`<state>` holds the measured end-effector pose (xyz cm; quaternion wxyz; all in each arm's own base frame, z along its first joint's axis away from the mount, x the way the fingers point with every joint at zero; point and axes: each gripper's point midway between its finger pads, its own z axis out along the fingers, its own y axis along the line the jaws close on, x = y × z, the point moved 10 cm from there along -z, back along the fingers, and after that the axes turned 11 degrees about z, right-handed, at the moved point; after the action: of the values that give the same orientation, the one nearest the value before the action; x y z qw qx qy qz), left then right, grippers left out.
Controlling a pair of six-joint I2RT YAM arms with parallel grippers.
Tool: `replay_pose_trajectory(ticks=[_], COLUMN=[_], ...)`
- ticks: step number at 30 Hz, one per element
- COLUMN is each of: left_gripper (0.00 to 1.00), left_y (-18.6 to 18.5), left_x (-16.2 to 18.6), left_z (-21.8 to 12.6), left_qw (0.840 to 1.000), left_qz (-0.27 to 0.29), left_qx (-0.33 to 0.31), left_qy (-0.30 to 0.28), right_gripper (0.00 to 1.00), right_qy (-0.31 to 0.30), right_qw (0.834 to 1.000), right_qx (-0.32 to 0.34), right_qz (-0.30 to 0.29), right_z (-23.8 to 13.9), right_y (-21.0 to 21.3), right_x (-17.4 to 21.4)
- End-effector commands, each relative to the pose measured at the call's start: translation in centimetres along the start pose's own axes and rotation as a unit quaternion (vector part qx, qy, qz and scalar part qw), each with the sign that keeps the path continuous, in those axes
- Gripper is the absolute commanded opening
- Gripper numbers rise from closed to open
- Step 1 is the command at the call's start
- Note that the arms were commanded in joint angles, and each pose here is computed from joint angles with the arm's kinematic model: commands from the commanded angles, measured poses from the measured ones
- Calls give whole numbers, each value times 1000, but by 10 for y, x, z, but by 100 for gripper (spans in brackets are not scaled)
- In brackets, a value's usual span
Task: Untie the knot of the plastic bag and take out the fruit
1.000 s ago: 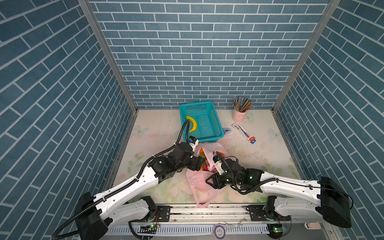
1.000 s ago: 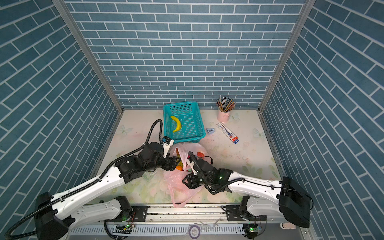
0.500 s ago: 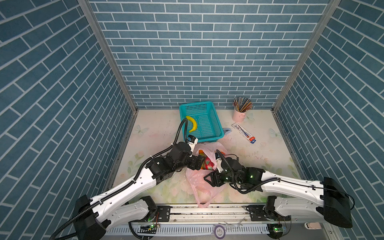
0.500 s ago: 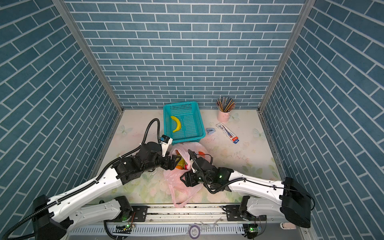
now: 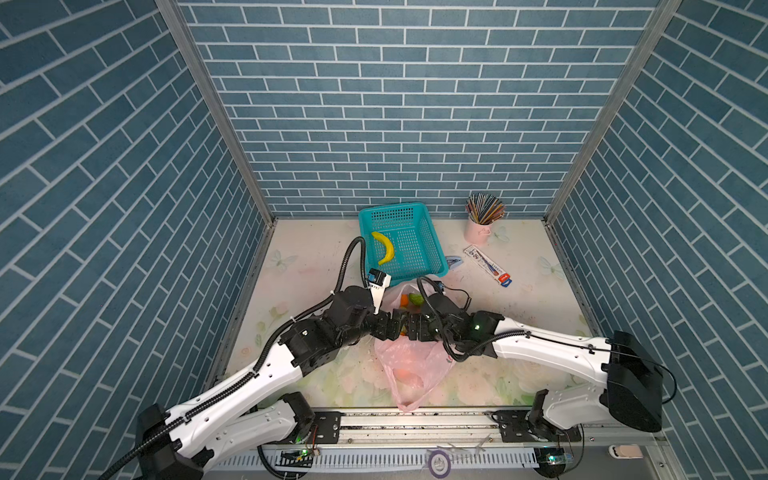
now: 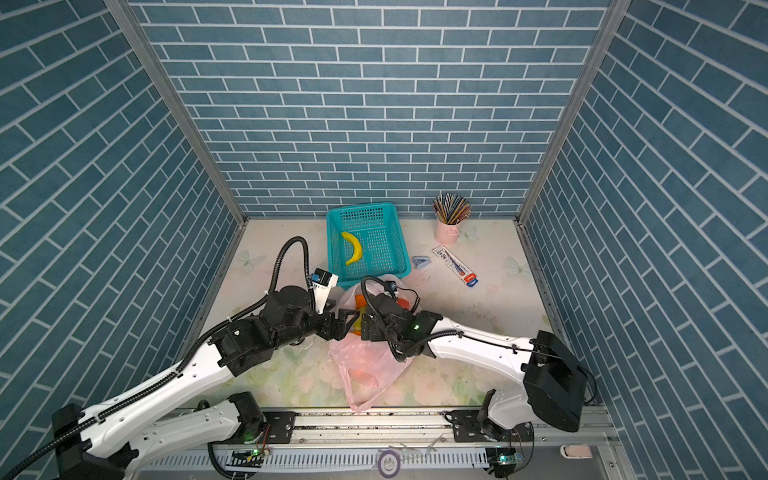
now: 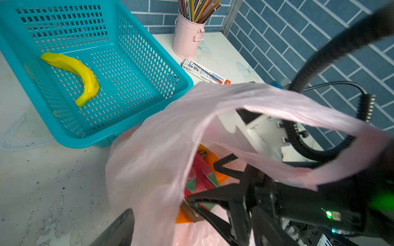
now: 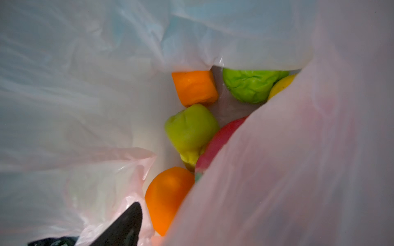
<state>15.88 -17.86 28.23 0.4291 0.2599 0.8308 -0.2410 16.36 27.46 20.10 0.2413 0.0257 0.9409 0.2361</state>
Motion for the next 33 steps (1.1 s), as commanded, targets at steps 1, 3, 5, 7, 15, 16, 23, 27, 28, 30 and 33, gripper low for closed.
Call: replay_pose_trajectory(ticks=[1, 3, 5, 7, 15, 16, 23, 27, 28, 30, 33], left_gripper=[87, 87, 87, 88, 88, 88, 88, 88, 88, 88, 88], left_y=[4, 5, 5, 5, 6, 6, 8, 8, 8, 9, 9], left_x=[2, 2, 2, 2, 5, 6, 9, 10, 9, 9, 9], left_z=[-4, -6, -7, -7, -8, -7, -6, -6, -6, -5, -4], left_qw=[1000, 1000, 1000, 999, 999, 999, 999, 999, 999, 999, 999], left_qz=[5, 9, 13, 18, 29, 29, 31, 31, 30, 28, 23], left_qx=[-15, -16, -17, -20, -22, -21, -26, -30, -30, -33, -36], left_qy=[-17, -22, -23, -21, -25, -26, -19, -20, -21, -23, -23], right_gripper=[89, 89, 89, 89, 90, 90, 87, 77, 74, 69, 61], right_qy=[0, 1, 6, 14, 57, 63, 103, 91, 88, 82, 71], right_qw=[997, 997, 996, 995, 995, 994, 990, 992, 993, 994, 996], right_qx=[66, 78, 86, 97, 83, 85, 96, 84, 81, 74, 57], right_qz=[26, 24, 26, 32, 11, 11, 16, 19, 18, 16, 14], right_z=[5, 11, 18, 22, 37, 40, 62, 59, 57, 53, 46], right_y=[-8, -8, -10, -14, -13, -13, -15, -15, -15, -14, -12], right_x=[-3, -5, -8, -9, -3, -2, 7, 6, 5, 4, 1])
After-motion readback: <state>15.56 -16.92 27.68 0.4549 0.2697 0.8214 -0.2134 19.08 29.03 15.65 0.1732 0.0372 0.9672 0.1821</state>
